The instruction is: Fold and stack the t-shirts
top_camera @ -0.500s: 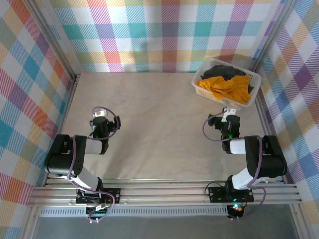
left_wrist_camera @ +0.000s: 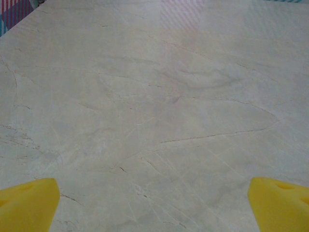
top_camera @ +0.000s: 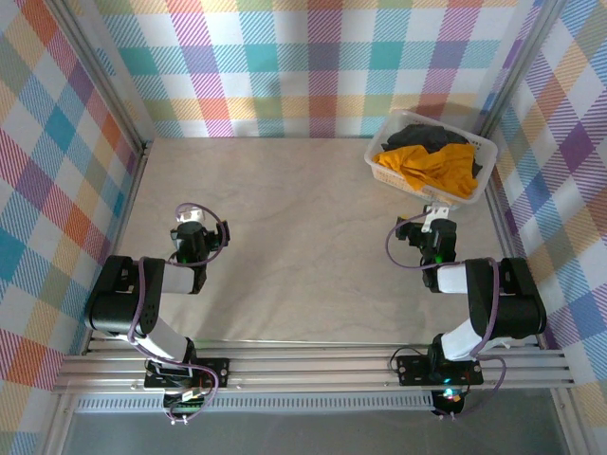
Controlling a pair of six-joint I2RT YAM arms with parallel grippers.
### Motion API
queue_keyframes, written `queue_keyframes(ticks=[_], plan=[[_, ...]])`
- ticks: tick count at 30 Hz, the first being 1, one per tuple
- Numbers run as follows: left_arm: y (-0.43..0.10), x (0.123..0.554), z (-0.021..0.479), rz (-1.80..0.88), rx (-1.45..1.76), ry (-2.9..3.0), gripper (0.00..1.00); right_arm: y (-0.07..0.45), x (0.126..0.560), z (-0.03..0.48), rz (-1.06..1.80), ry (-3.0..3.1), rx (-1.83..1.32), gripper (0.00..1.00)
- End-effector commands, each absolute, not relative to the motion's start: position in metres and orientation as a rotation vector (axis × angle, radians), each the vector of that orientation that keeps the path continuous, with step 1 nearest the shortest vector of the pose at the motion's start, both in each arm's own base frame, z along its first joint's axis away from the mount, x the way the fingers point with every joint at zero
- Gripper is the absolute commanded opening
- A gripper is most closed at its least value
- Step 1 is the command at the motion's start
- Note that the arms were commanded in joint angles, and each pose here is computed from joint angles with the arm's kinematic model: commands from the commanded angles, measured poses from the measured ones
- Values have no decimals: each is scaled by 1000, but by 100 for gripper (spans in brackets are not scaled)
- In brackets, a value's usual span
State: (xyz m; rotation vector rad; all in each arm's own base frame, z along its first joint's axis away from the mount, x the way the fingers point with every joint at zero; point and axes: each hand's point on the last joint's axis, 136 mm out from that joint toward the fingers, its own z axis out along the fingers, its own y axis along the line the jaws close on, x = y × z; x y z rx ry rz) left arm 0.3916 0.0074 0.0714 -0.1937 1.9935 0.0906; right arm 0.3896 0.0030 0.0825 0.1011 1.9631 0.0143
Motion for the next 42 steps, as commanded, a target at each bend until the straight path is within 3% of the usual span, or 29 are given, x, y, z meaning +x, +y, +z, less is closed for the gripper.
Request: queue_keyframes(ticks=[1, 16, 19, 21, 24, 27, 29, 31, 34, 38, 42], plan=[[7, 394, 82, 90, -201, 1952, 100, 3, 395, 93, 3, 1923, 87, 100], [6, 393, 97, 82, -196, 1928, 100, 6, 388, 103, -3, 1883, 60, 100], [-1, 387, 142, 174, -182, 1909, 100, 50, 384, 143, -187, 1809, -165, 100], [-15, 382, 187, 158, -168, 1811, 100, 72, 378, 191, -188, 1815, -148, 100], [-20, 377, 257, 83, -362, 1707, 100, 85, 368, 264, 94, 1969, 88, 100], [-1, 357, 261, -11, -784, 1904, 100, 93, 372, 283, 365, 2064, 357, 100], [-31, 385, 257, -309, -749, 2025, 100, 100, 391, 299, 438, 2020, 331, 100], [-73, 403, 274, -515, -643, 2062, 100, 72, 407, 294, 289, 2048, 552, 95], [-135, 410, 313, -752, -433, 2052, 100, 58, 444, 287, 311, 2057, 674, 93], [-193, 393, 343, -912, -214, 2088, 99, 37, 493, 272, 324, 2080, 791, 95], [-215, 370, 351, -948, -133, 2119, 99, 19, 517, 220, 269, 2217, 968, 94]])
